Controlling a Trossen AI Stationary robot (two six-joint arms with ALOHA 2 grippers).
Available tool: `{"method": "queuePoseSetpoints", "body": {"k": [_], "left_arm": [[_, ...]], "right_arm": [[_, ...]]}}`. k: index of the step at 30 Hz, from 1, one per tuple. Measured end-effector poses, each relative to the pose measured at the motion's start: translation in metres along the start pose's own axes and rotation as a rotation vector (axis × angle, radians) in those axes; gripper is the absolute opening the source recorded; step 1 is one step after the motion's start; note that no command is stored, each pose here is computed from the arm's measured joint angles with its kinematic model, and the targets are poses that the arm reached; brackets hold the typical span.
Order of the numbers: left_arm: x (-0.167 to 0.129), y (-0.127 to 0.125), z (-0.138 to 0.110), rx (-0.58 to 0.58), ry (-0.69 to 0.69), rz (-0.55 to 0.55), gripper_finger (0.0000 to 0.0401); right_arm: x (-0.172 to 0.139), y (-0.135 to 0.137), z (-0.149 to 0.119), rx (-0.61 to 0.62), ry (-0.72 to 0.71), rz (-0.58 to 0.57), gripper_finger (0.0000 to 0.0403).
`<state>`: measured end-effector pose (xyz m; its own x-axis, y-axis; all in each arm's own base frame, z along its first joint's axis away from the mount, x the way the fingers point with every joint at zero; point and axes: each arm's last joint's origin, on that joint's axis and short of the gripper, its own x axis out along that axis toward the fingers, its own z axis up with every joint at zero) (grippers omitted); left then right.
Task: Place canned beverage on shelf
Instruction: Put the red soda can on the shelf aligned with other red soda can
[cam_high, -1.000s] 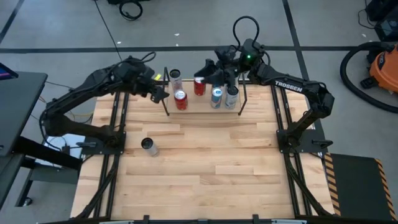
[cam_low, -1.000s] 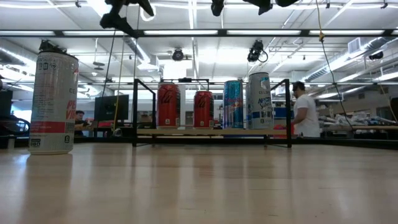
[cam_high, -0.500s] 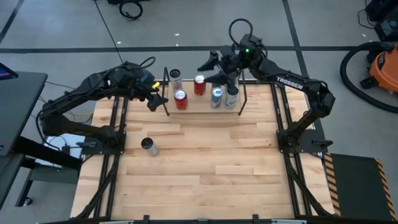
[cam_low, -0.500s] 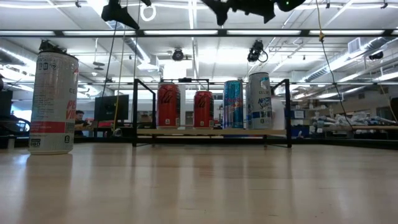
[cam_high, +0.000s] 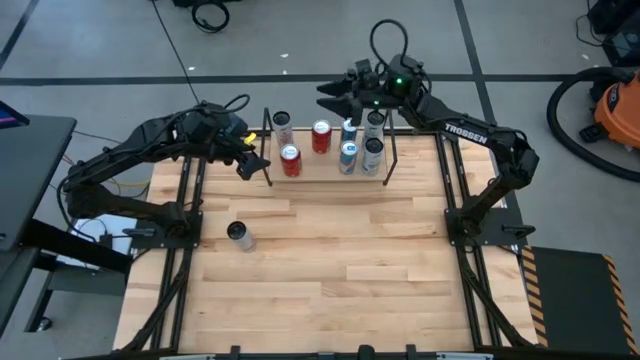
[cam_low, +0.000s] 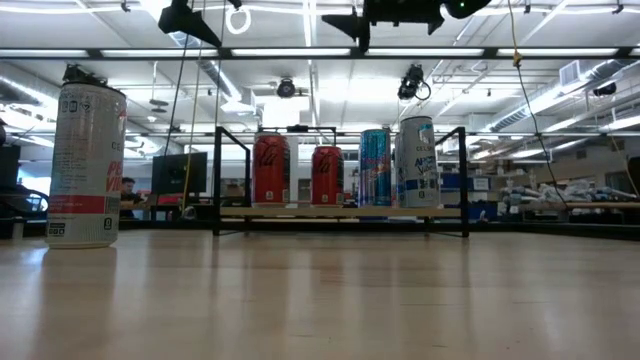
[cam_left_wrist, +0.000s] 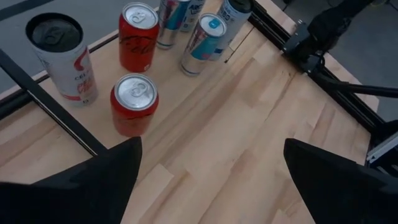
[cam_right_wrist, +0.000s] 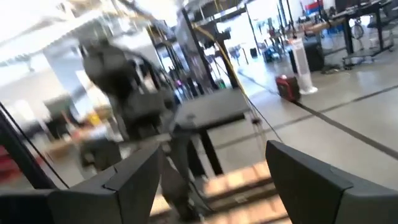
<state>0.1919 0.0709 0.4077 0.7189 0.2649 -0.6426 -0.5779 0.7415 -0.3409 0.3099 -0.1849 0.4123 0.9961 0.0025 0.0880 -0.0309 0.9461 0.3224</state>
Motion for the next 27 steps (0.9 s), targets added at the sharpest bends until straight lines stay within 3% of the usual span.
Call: {"method": "queuePoseSetpoints", "body": {"k": [6, 18, 27], "left_arm": [[0.000, 0.000, 0.000, -0.023, 0.002, 0.001, 0.0394], [0.000, 0.000, -0.001, 0.000, 0.007, 0.004, 0.0394], [0.001, 0.000, 0.000, 0.028, 0.010, 0.005, 0.0394]], "right_arm": [[0.000, 0.005, 0.004, 0.101, -0.007, 0.097, 0.0295], [0.001, -0.001, -0.013, -0.160, 0.109, -0.021, 0.0295], [0.013, 0.005, -0.031, -0.309, 0.202, 0.064, 0.0295]]}}
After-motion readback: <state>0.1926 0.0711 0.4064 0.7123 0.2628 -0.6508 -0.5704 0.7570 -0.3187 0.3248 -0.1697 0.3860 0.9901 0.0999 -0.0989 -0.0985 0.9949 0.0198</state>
